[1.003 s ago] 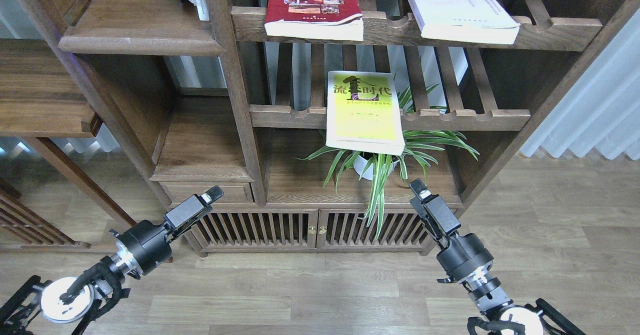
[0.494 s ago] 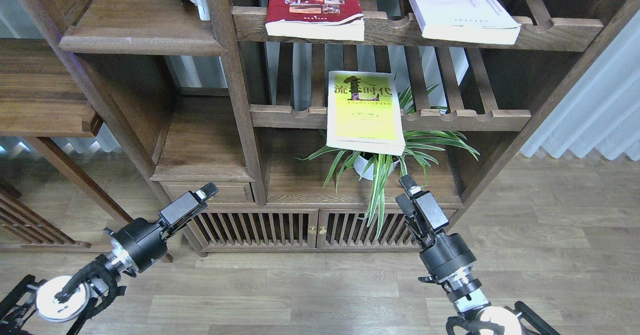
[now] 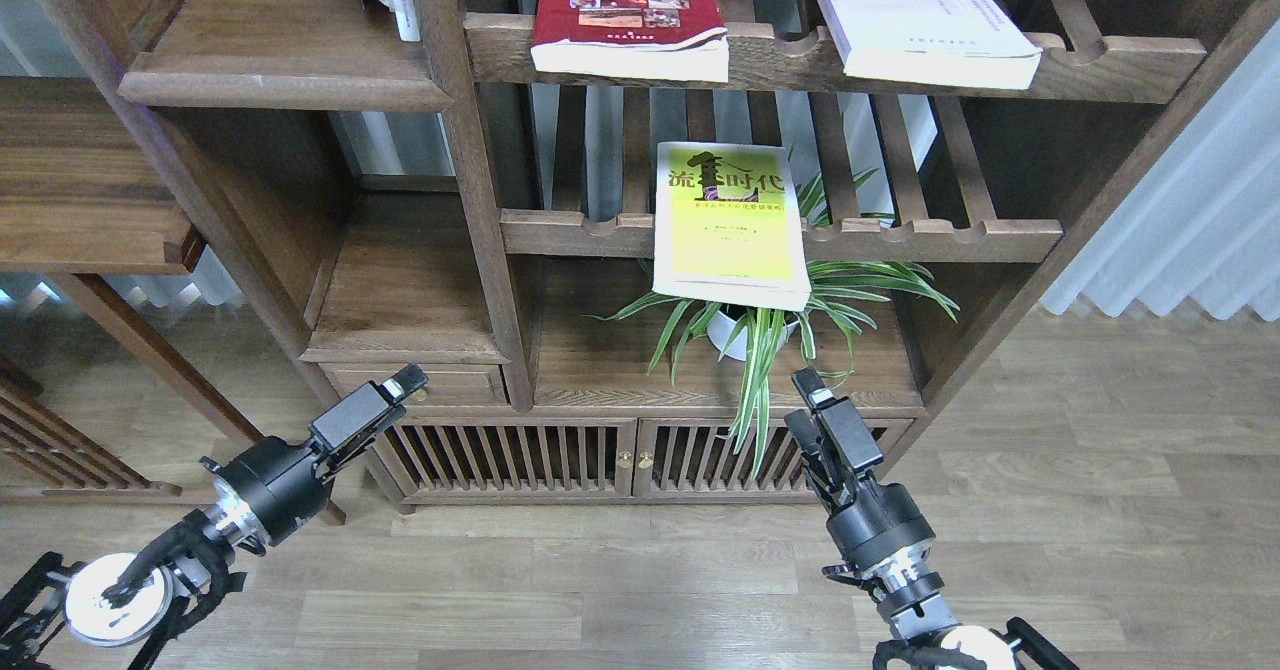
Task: Organize books on shelf
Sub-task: 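Reach the right gripper up toward the yellow-green paperback on the middle shelf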
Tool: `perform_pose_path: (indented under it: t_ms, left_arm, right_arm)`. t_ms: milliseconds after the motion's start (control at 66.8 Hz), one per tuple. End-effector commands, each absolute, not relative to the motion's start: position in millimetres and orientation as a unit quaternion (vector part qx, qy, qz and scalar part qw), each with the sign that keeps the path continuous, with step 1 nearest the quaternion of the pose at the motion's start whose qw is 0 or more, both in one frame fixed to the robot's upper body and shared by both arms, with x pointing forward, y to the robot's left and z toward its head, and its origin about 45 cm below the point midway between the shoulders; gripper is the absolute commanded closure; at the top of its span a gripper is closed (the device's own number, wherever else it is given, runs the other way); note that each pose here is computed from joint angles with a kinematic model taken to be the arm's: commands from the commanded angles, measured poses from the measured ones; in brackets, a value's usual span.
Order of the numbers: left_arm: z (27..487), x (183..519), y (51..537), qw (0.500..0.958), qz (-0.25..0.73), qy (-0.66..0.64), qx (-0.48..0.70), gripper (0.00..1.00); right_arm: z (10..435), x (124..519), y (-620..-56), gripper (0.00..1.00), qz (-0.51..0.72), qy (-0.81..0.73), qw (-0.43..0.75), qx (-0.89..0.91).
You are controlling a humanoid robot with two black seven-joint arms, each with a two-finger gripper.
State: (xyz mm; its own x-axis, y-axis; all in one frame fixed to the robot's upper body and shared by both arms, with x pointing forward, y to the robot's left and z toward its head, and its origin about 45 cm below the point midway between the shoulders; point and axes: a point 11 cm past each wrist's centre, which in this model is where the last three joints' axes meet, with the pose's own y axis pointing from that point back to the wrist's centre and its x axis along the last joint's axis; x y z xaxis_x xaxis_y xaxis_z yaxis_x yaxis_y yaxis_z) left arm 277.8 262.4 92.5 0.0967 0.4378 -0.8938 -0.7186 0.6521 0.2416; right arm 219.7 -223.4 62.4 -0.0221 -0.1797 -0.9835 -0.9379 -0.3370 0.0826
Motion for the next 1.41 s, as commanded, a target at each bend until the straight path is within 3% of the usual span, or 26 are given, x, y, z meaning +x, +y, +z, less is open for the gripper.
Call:
perform_pose_path:
  t_ms: [0, 225, 704, 1108, 1392]
  left_arm:
    - [93.3, 278.8, 262.8, 0.730, 0.396, 0.541, -0.128, 0.00]
    - [92.3, 277.6, 266.1, 0.729, 0.400, 0.541, -0.125, 0.00]
    - [91.0, 276.7, 259.9, 0.730, 0.394, 0.545, -0.125, 0.00]
    - [94.0, 280.5, 268.5, 0.729, 0.403, 0.539, -0.130, 0.00]
    - [87.0, 281.1, 287.6, 0.706, 0.427, 0.546, -0.148, 0.00]
  right_arm:
    - [60.6, 216.2, -222.9, 0.00, 0.550, 0.461, 0.345, -0.605]
    - [51.4, 211.0, -193.5, 0.00, 0.572, 0.454, 0.367, -0.576]
    - [50.1, 218.4, -198.2, 0.00, 0.564, 0.464, 0.375, -0.571]
    - [38.5, 190.8, -173.2, 0.00, 0.600, 0.443, 0.340, -0.573]
    - [49.0, 218.7, -181.4, 0.00, 0.580, 0.451, 0.376, -0.565]
